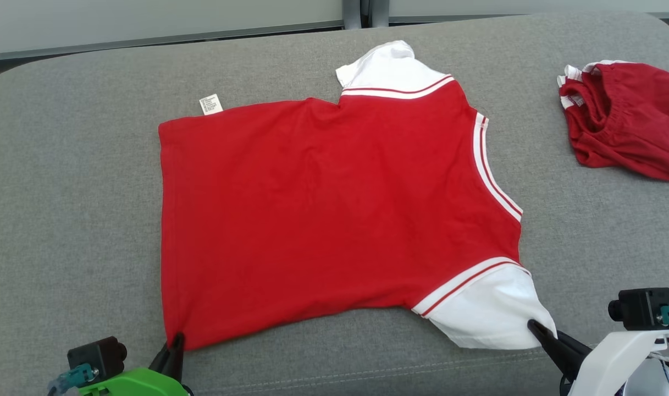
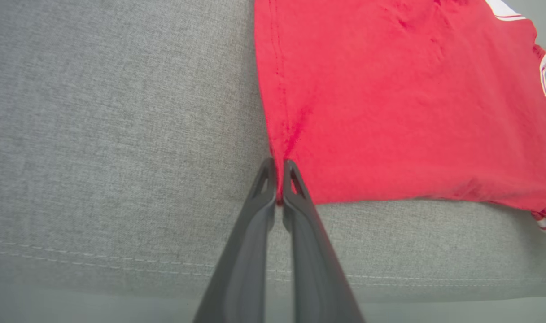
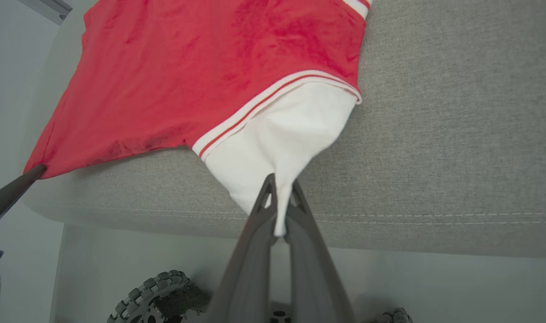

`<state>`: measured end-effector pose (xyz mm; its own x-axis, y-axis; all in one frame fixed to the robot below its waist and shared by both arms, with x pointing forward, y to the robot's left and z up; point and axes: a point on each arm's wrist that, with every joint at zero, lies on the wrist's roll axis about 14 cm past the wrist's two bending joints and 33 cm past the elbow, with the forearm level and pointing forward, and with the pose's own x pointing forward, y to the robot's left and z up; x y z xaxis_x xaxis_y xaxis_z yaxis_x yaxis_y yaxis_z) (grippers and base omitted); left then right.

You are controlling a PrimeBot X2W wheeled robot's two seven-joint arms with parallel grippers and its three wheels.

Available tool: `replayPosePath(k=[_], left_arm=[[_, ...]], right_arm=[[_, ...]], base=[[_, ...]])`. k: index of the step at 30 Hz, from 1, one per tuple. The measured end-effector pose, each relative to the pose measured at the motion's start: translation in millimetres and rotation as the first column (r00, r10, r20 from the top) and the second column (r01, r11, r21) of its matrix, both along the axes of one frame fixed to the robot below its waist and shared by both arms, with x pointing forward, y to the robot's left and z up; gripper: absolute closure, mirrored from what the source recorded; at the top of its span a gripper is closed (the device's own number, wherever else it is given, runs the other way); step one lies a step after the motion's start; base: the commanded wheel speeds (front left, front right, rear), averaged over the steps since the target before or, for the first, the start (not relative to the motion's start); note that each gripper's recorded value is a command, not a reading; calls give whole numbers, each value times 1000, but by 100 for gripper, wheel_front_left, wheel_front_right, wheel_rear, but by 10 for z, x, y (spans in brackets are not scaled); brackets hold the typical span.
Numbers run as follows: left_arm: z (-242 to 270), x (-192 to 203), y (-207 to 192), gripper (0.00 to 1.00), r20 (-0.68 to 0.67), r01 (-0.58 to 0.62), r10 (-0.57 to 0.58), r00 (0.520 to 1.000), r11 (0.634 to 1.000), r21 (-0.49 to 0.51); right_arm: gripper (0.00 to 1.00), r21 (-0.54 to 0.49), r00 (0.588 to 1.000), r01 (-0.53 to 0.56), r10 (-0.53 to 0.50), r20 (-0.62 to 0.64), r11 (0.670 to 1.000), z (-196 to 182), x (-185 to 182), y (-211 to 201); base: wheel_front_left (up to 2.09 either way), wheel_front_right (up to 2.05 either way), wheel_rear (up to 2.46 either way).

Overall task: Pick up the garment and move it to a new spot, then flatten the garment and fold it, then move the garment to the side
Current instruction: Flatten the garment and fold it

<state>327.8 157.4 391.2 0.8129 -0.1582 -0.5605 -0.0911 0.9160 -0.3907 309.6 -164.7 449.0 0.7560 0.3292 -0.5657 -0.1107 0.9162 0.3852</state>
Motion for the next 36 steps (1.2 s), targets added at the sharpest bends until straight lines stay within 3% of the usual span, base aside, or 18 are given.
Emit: replayPosePath(k=[11,23,29,36], left_arm=[[37,62,77,100,-58,78,-75,996,995,66],[402,351,-55,100,-122,283,-266,956,947,152],[484,485,-51,100,-211,288,-258,943,949,125],[489,708,-4,100,-284,195,-169,944,978,68]], right_arm=[[100,-37,997,-77,78,22,996,88,156,81],[100,-149,981,-181,188,37,972,353,510,79],[100,-186,978,-207,210,-3,961,411,755,39],[100,-183,981,-192,185,-56,964,402,1059,-18]], base=[[0,0,0],[0,0,0],[0,0,0],[0,0,0]])
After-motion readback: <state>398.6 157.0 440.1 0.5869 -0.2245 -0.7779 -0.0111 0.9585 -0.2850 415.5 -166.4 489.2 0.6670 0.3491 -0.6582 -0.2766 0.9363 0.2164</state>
